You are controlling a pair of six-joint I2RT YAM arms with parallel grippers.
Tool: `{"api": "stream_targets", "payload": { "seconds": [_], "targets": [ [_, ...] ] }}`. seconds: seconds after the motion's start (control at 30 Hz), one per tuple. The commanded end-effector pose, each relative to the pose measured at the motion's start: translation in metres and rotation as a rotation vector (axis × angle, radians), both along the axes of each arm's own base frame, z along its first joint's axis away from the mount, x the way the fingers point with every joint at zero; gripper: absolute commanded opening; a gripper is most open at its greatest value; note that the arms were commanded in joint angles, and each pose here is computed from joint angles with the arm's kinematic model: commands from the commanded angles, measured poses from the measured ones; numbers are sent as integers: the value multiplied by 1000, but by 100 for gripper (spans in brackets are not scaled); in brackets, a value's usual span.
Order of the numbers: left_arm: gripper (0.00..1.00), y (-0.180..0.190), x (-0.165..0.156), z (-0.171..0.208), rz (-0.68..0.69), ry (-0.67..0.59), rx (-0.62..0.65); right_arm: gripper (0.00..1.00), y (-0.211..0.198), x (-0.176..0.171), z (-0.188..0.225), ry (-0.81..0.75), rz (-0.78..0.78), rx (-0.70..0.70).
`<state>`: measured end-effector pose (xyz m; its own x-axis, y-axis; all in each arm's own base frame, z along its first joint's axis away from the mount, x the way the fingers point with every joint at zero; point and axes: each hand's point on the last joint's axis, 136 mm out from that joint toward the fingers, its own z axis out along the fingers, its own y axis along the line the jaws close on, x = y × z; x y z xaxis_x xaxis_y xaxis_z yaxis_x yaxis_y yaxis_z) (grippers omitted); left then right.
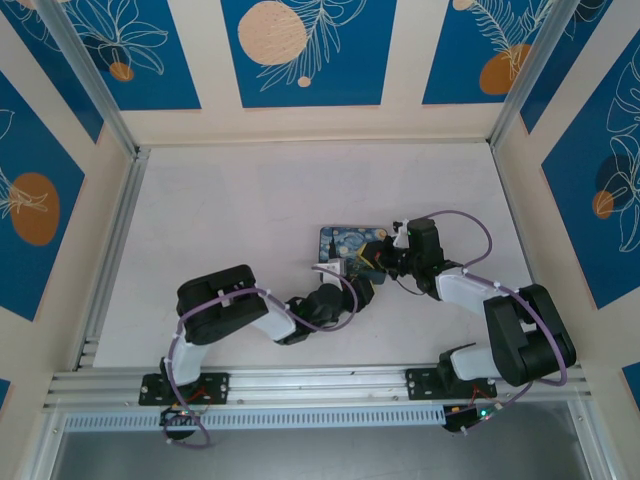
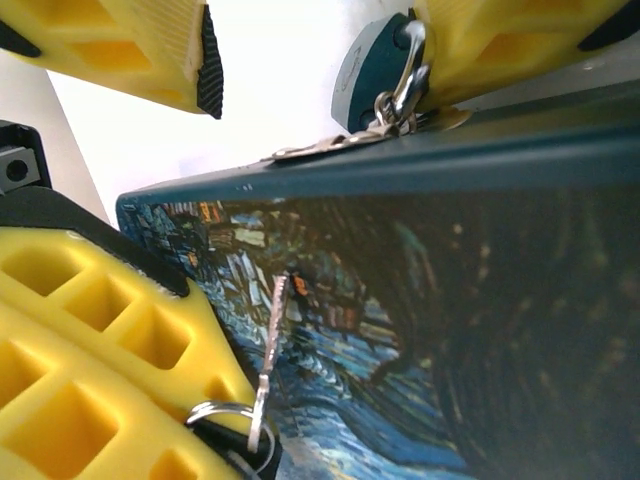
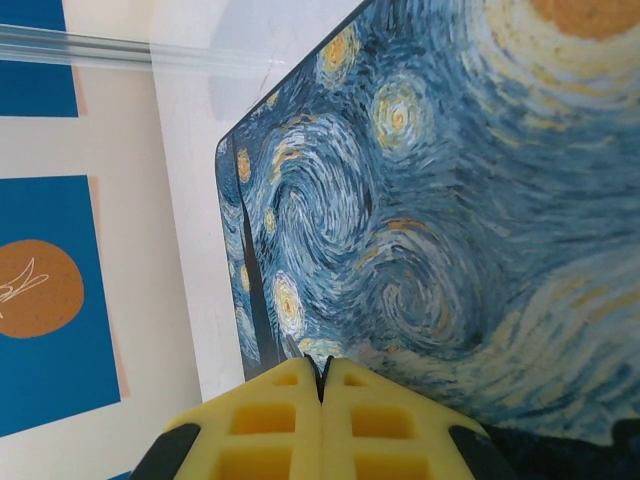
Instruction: Unlock the padlock with the key
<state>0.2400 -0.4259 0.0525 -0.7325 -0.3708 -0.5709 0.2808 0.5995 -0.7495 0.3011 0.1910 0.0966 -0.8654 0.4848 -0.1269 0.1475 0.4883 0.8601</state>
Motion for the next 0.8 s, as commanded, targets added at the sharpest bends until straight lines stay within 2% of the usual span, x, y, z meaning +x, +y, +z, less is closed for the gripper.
{"api": "stream_targets", "payload": {
  "seconds": [0.0, 0.27, 0.77],
  "targets": [
    [49, 14, 2, -25, 61, 30, 95, 0, -1, 0, -5, 4, 10, -13],
    [42, 20, 8, -30, 112, 48, 83, 0, -2, 0, -5, 5, 8, -13],
    [14, 20, 14, -35, 134, 63, 74, 0, -3, 2, -1, -1, 10, -6]
  ]
}}
